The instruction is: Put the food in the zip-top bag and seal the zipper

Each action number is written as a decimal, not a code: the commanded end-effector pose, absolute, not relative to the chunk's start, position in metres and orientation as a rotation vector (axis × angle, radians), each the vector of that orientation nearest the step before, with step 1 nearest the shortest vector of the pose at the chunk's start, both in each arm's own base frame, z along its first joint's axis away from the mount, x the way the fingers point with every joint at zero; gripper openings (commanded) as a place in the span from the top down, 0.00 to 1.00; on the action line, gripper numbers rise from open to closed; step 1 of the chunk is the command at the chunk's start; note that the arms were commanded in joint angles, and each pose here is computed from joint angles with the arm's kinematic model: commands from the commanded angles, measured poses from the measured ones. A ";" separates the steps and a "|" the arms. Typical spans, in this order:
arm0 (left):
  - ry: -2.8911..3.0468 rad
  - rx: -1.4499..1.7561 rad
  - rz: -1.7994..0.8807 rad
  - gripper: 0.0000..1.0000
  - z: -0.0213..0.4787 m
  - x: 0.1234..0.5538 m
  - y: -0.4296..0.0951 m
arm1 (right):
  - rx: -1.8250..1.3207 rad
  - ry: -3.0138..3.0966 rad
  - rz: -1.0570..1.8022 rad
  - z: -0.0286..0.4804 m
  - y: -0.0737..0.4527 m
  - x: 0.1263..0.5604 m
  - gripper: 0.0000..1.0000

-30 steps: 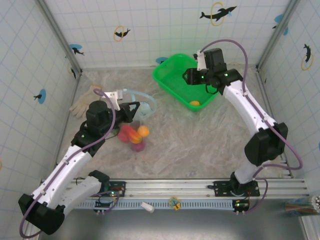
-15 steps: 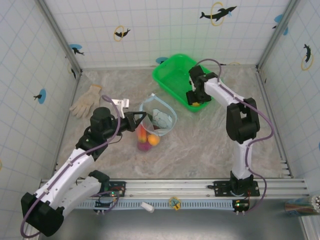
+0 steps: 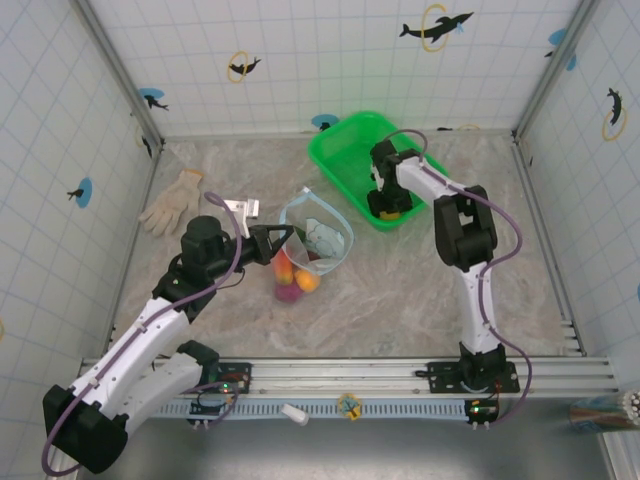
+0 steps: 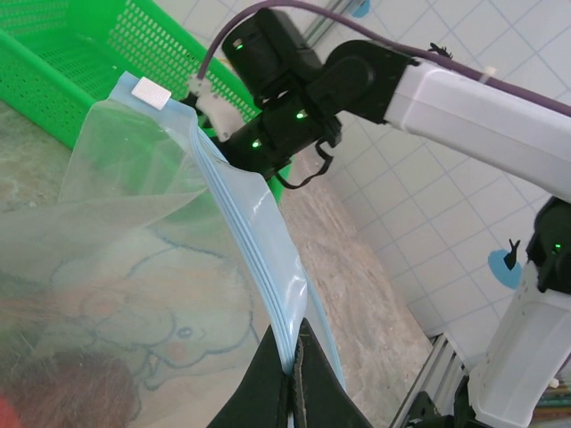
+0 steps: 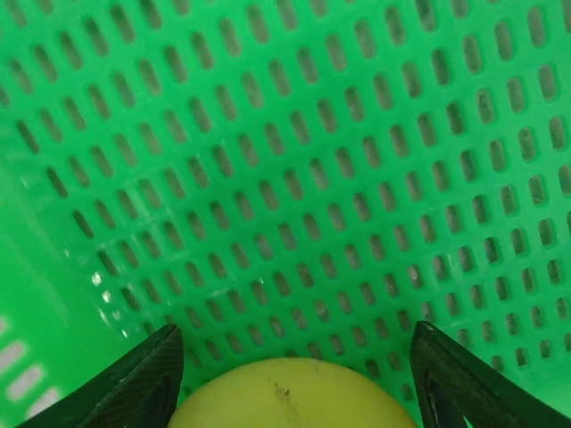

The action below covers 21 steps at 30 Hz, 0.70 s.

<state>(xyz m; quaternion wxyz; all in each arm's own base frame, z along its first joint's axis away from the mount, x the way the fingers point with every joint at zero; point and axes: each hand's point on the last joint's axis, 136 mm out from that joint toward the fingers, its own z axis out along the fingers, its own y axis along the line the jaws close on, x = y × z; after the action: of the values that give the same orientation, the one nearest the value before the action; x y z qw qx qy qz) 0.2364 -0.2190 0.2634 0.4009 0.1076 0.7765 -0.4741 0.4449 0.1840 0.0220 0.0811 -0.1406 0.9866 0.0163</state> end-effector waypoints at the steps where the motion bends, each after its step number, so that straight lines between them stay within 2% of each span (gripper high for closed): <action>1: 1.945 0.324 -1.176 1.00 0.268 0.234 -0.220 | -0.401 3.006 0.100 0.010 0.187 0.443 0.42; 4: 1.947 0.330 -1.152 1.00 0.271 0.237 -0.219 | -0.383 2.969 0.157 0.023 0.195 0.450 0.57; 7: 1.943 0.332 -1.150 1.00 0.275 0.238 -0.220 | -0.365 2.913 0.181 0.039 0.199 0.459 0.66; 13: 1.943 0.325 -1.150 1.00 0.276 0.240 -0.220 | -0.273 2.783 0.207 0.093 0.192 0.478 0.76; 21: 1.942 0.317 -1.139 1.00 0.278 0.243 -0.220 | -0.199 2.692 0.296 0.136 0.183 0.477 0.77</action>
<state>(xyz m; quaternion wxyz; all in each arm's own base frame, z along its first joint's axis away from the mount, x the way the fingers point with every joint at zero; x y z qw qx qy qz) 0.2417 -0.2186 0.2634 0.4066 0.1162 0.7828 -0.4565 0.4737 0.1808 0.0951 0.1663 -0.0816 0.9795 0.0795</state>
